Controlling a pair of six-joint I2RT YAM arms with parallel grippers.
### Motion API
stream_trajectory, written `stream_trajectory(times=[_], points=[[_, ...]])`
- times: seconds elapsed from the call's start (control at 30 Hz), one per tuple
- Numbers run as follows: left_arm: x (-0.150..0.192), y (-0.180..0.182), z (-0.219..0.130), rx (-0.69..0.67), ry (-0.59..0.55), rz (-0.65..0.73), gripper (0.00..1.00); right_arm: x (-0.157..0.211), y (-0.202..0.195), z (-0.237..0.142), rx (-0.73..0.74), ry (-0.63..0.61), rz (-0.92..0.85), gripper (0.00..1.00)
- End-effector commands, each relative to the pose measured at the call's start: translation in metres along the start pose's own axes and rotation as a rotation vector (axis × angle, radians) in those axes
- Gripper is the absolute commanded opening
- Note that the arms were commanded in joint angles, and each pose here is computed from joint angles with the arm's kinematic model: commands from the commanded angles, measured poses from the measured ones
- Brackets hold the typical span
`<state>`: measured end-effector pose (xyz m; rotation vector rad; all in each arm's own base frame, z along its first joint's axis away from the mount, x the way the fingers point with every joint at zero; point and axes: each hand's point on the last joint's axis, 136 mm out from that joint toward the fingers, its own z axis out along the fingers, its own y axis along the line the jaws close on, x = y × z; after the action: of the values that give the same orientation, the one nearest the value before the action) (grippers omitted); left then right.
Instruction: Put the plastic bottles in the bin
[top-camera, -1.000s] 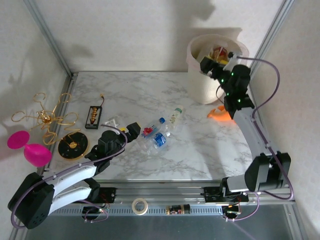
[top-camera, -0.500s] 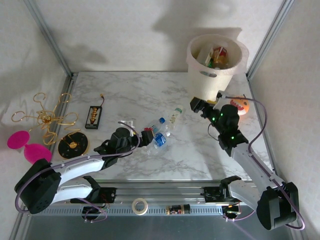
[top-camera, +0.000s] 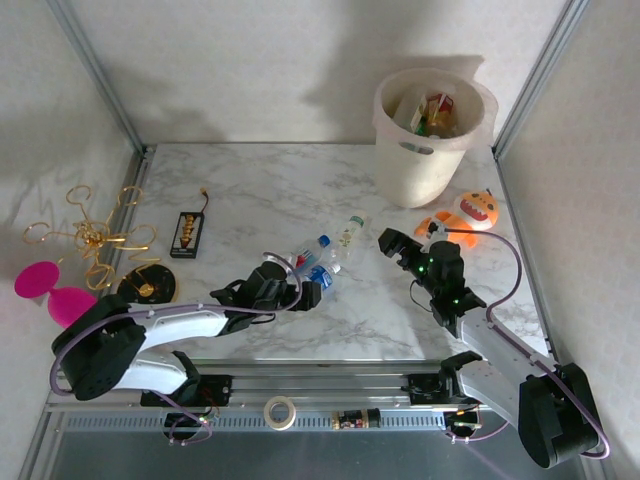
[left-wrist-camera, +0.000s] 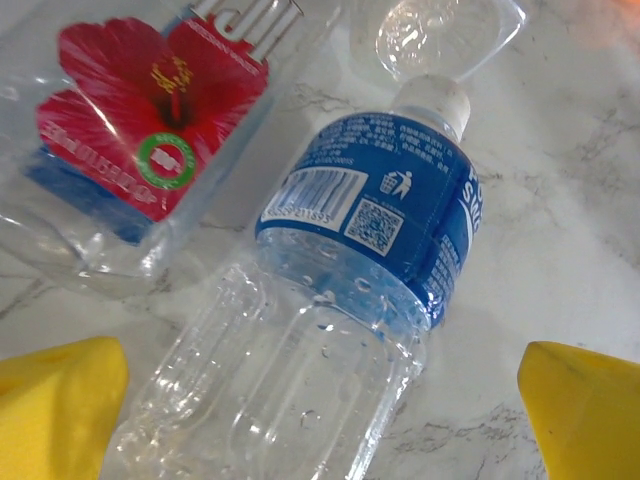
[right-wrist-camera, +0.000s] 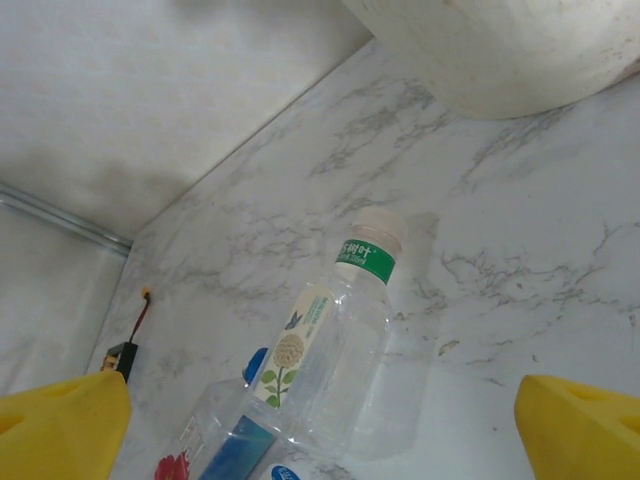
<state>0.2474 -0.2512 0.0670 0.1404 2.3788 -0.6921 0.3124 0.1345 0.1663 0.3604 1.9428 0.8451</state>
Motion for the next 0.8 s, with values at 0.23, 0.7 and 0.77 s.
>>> stream_trajectory(times=[0.23,0.7,0.77], points=[[0.028,-0.02,0.01,0.014,0.109,0.073,0.99,-0.012,0.006,0.006,-0.011,-0.057,-0.003,0.99],[0.037,-0.028,0.036,0.002,0.196,0.172,0.75,-0.008,0.002,0.01,0.001,-0.044,0.001,0.99],[0.036,-0.029,0.037,0.003,0.199,0.18,0.68,-0.008,0.001,0.01,0.003,-0.044,0.002,0.99]])
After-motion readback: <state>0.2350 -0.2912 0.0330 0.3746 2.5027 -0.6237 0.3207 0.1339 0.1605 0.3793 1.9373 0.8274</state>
